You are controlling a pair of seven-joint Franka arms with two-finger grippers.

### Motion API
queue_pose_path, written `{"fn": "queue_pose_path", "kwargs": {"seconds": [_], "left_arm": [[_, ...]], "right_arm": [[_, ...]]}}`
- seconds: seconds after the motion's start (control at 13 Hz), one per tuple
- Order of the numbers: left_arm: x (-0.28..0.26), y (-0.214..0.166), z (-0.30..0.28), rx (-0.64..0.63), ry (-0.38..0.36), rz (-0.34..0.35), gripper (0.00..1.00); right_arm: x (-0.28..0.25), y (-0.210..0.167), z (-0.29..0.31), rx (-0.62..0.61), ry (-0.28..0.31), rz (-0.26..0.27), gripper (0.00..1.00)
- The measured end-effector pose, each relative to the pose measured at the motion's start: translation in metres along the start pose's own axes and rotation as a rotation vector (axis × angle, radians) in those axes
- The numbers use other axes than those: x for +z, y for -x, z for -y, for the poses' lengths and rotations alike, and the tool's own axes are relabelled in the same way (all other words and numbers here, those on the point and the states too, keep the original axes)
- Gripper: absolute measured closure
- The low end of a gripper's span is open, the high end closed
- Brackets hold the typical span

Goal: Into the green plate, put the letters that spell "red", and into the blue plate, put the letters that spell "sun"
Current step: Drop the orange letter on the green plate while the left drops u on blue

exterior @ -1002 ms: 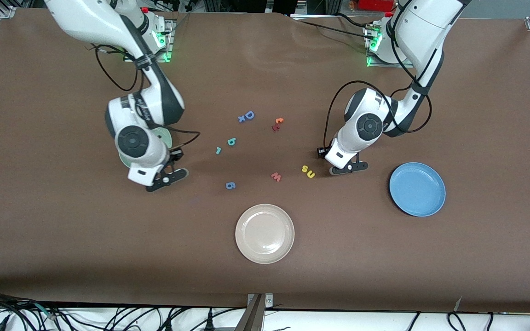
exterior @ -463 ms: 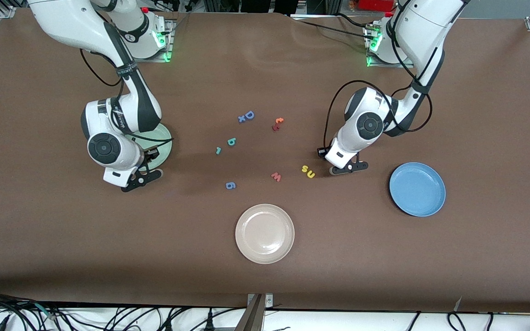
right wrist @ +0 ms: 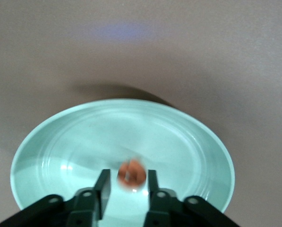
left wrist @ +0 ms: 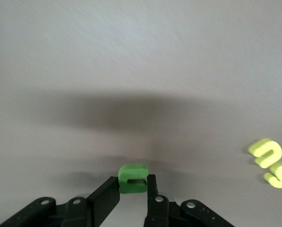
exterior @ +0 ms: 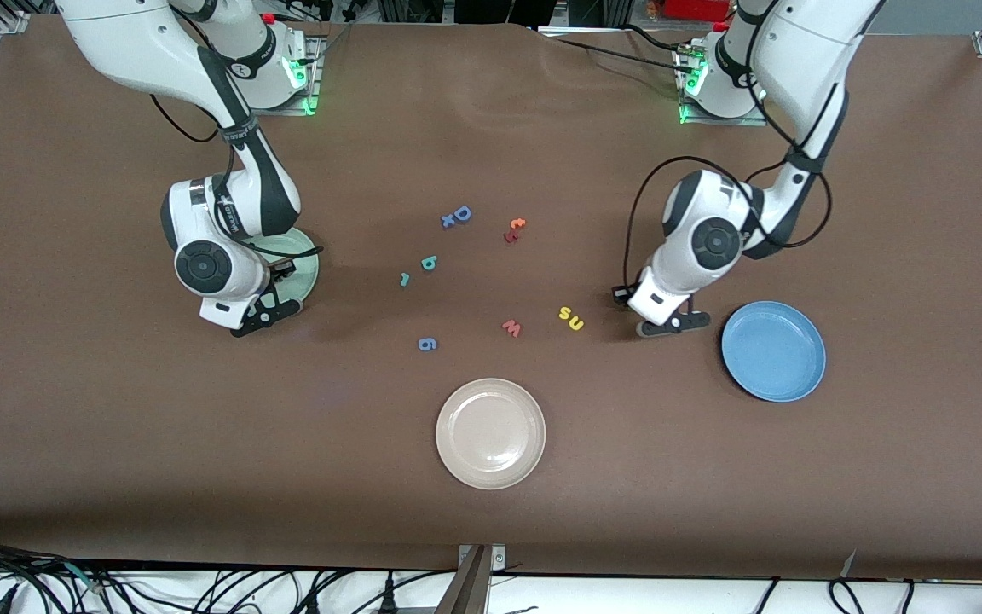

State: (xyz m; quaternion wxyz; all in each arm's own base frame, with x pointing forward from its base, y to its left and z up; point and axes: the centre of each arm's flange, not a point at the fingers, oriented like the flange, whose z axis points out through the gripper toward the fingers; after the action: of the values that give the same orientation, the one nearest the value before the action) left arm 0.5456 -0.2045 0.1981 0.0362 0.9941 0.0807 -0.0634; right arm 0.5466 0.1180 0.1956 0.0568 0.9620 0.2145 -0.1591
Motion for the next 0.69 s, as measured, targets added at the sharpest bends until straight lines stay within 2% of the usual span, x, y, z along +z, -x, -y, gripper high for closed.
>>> {"fn": "queue_pose_path", "kwargs": {"seconds": [0.23, 0.39, 0.69], "left_arm": [[-0.053, -0.028, 0.049, 0.114, -0.019, -0.017, 0.70], [-0.065, -0.041, 0.085, 0.197, -0.029, -0.029, 0.70], [-0.067, -0.059, 0.141, 0.348, -0.117, -0.051, 0.70]], "right_arm": [[-0.007, 0.000, 0.000, 0.017, 0.001, -0.012, 0.23], [-0.019, 0.001, 0.005, 0.049, -0.002, -0.028, 0.01], [-0.055, -0.008, 0.088, 0.284, -0.026, -0.078, 0.00]]}}
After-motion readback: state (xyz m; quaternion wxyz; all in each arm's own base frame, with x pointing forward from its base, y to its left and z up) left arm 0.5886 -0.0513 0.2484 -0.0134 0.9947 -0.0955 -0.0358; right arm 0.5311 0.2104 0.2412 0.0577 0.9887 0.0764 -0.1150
